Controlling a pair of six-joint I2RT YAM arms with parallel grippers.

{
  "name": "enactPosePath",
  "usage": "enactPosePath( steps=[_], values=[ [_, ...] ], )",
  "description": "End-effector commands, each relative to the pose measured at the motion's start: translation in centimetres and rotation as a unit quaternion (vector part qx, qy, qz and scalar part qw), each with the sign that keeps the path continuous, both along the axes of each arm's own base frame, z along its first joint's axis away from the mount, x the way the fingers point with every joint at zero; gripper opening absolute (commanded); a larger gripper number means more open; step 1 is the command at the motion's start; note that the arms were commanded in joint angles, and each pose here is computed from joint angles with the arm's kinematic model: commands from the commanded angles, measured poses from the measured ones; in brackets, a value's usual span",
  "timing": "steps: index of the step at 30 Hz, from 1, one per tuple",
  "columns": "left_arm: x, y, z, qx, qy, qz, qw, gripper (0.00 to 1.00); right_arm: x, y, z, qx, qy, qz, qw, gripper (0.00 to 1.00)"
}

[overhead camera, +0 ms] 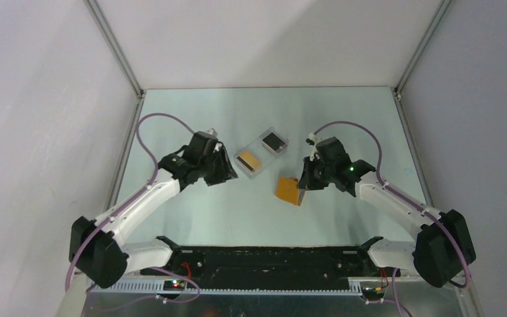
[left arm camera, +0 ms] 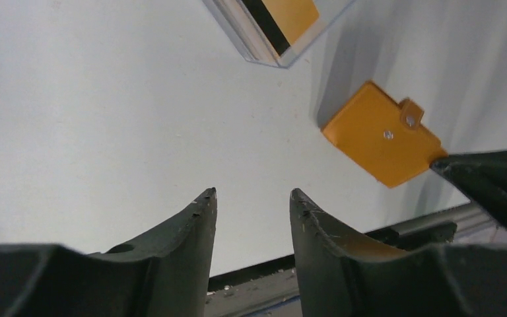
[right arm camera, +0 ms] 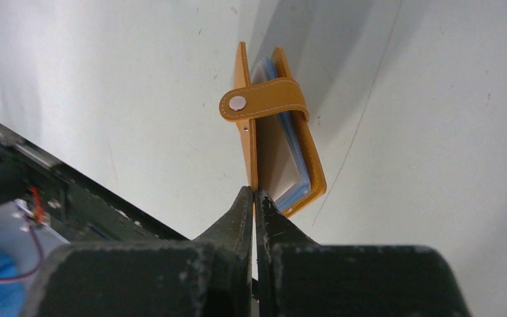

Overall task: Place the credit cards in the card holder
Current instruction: Open the card holder at the center of the board.

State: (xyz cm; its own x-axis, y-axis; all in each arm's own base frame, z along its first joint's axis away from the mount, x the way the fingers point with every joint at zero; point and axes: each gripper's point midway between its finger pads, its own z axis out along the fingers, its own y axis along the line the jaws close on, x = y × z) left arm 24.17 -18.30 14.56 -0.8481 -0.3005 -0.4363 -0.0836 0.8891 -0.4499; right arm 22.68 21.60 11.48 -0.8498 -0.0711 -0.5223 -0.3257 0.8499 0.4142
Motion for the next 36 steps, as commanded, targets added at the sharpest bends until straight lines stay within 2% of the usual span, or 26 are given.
enactPosePath(
  steps=[1, 6, 9, 13, 15, 25, 36],
  values=[
    [0.9, -5.0, 1.4, -0.043, 0.003, -0.065, 0.997, 0.47, 0.4, 0.9, 0.8, 0.075, 0.049, -0.007, 0.996, 0.0],
    [1.4, -10.8, 0.3, -0.052, 0.03, -0.125, 0.99, 0.28, 0.3, 0.2, -1.3, 0.067, 0.095, -0.004, 0.993, 0.0],
    [2.5, -13.8, -1.3, -0.049, 0.051, -0.144, 0.987, 0.17, 0.1, 0.1, -1.5, 0.065, 0.098, 0.003, 0.993, 0.0],
    [3.1, -16.2, -3.2, -0.043, 0.073, -0.16, 0.983, 0.04, 0.5, -0.4, -1.4, 0.062, 0.092, -0.006, 0.994, 0.0],
    [3.0, -16.8, -4.1, -0.04, 0.083, -0.166, 0.982, 0.01, 0.8, -0.7, -1.4, 0.063, 0.092, -0.013, 0.994, 0.0],
    [1.0, -18.7, -7.1, -0.031, 0.129, -0.187, 0.973, 0.0, 0.9, -1.3, -2.6, 0.051, 0.112, -0.019, 0.992, 0.0],
    [3.3, -21.2, -5.8, -0.043, 0.103, -0.178, 0.978, 0.0, 0.6, -1.0, -2.9, 0.053, 0.118, -0.006, 0.992, 0.0]
  ],
)
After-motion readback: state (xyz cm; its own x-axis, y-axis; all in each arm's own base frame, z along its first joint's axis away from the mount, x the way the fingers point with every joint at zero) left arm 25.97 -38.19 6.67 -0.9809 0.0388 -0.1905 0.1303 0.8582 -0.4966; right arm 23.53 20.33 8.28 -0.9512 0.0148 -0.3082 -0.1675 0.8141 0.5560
